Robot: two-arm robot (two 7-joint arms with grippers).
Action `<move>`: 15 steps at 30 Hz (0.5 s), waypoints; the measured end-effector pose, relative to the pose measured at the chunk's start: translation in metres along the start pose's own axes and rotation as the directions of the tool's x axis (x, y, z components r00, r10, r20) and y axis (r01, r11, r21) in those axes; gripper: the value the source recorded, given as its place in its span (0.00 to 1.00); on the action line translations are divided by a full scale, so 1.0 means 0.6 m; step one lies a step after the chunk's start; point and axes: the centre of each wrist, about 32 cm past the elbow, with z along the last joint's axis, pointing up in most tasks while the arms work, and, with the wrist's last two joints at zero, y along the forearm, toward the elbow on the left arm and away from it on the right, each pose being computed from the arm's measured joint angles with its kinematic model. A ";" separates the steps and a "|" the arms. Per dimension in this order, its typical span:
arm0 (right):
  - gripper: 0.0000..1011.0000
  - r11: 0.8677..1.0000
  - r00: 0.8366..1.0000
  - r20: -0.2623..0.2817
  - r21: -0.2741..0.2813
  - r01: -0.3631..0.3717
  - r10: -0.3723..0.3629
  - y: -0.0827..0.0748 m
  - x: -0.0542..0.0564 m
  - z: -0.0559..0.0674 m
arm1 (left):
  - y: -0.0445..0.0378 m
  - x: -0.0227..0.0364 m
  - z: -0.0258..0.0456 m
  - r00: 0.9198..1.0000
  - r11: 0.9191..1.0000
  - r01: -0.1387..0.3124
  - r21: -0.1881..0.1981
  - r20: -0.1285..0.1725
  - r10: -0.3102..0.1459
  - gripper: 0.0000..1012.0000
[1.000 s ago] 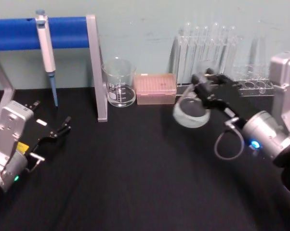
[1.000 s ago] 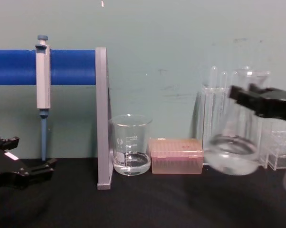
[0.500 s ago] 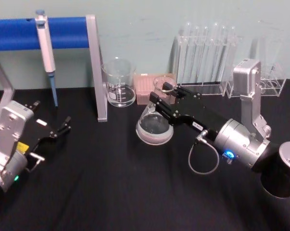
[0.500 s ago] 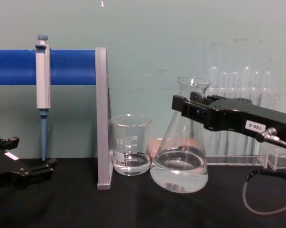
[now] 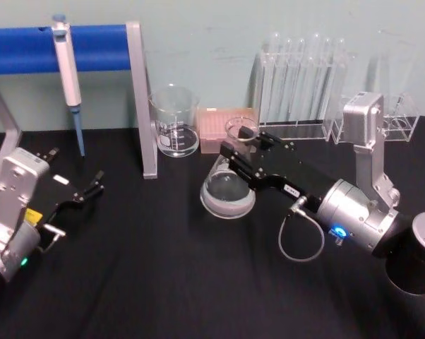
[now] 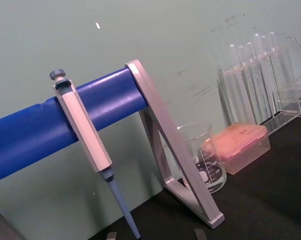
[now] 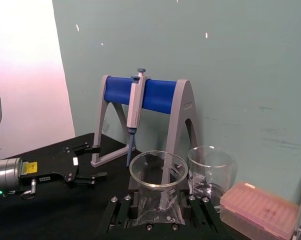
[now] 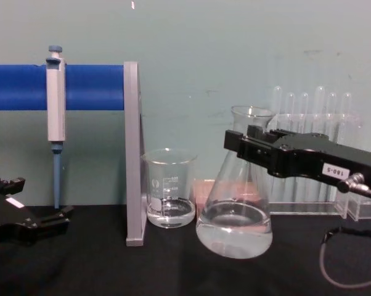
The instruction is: Grasp the erlenmeyer flask with one hand, shake it three times, then place it back.
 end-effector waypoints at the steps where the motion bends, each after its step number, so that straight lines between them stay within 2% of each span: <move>1: 0.45 1.000 1.000 0.000 0.000 0.000 0.000 0.000 0.000 0.000 | 0.000 0.0000 0.000 1.000 1.000 0.000 0.000 0.000 0.000 0.99; 15: 0.45 1.000 1.000 -0.009 -0.027 -0.015 0.015 0.000 0.006 -0.019 | 0.000 0.0000 0.000 1.000 1.000 0.000 0.000 0.000 0.000 0.99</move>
